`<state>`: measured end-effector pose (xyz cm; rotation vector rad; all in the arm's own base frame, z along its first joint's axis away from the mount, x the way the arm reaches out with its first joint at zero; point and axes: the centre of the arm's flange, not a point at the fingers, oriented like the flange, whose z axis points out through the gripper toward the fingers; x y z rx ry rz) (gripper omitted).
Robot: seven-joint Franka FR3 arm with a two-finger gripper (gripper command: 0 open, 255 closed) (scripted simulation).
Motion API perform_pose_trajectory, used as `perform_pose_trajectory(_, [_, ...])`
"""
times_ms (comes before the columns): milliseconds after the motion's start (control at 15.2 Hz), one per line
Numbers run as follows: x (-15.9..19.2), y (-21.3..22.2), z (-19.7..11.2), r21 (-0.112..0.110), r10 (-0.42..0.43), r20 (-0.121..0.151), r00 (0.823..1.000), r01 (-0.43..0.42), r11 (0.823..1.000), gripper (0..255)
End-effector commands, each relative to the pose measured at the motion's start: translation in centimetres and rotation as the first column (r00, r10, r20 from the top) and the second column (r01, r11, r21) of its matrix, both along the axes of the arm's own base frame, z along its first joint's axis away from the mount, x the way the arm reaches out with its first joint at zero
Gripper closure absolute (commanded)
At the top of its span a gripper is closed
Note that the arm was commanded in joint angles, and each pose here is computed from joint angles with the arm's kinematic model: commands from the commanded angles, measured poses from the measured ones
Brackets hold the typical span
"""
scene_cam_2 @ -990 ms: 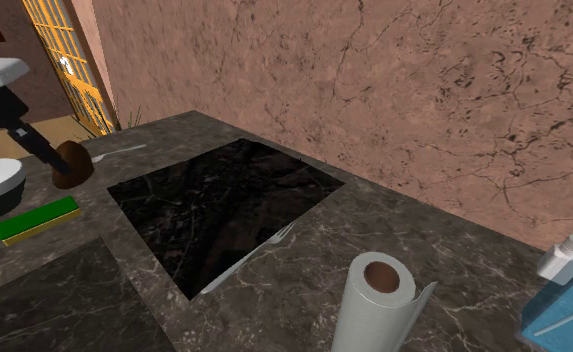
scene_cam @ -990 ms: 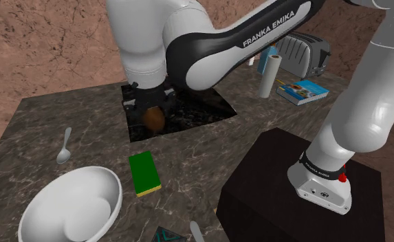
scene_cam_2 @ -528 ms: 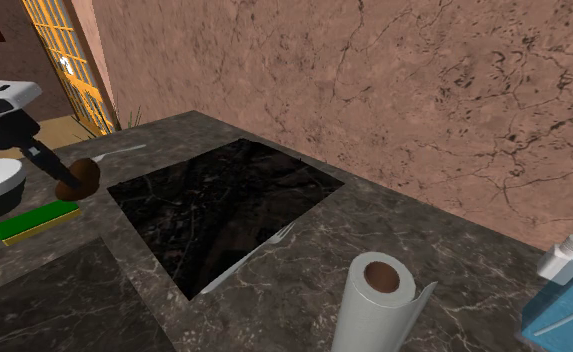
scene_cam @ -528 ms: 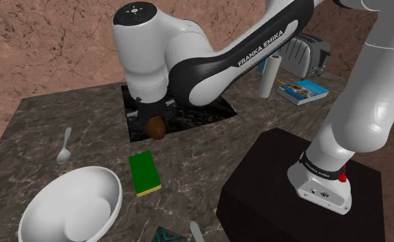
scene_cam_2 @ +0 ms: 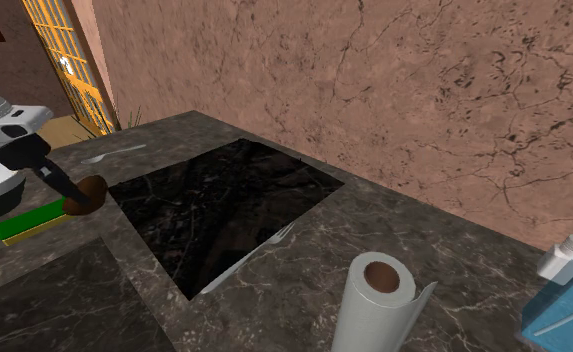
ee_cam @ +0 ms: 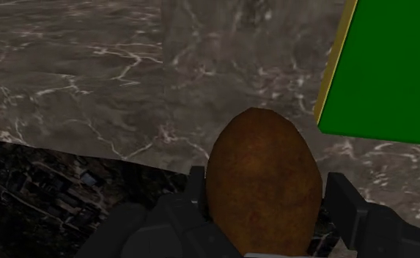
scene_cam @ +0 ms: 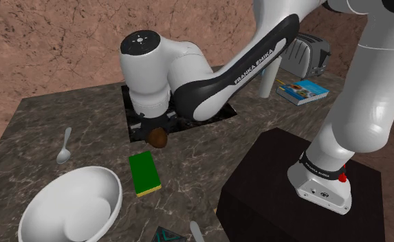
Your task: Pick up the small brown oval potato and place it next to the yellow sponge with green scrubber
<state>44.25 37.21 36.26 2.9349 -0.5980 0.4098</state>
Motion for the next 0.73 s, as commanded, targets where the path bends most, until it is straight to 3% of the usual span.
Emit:
perform_pose_trajectory(0, [0.1, 0.0, -1.1, 0.0, 0.0, 0.0, 1.0, 0.0, 1.0, 255])
perform_pose_trajectory(264, [0.1, 0.0, -3.4, 0.0, 0.0, 0.0, 1.0, 0.0, 1.0, 255])
perform_pose_trajectory(660, [0.1, 0.0, -3.4, 0.0, 0.0, 0.0, 1.0, 0.0, 1.0, 255])
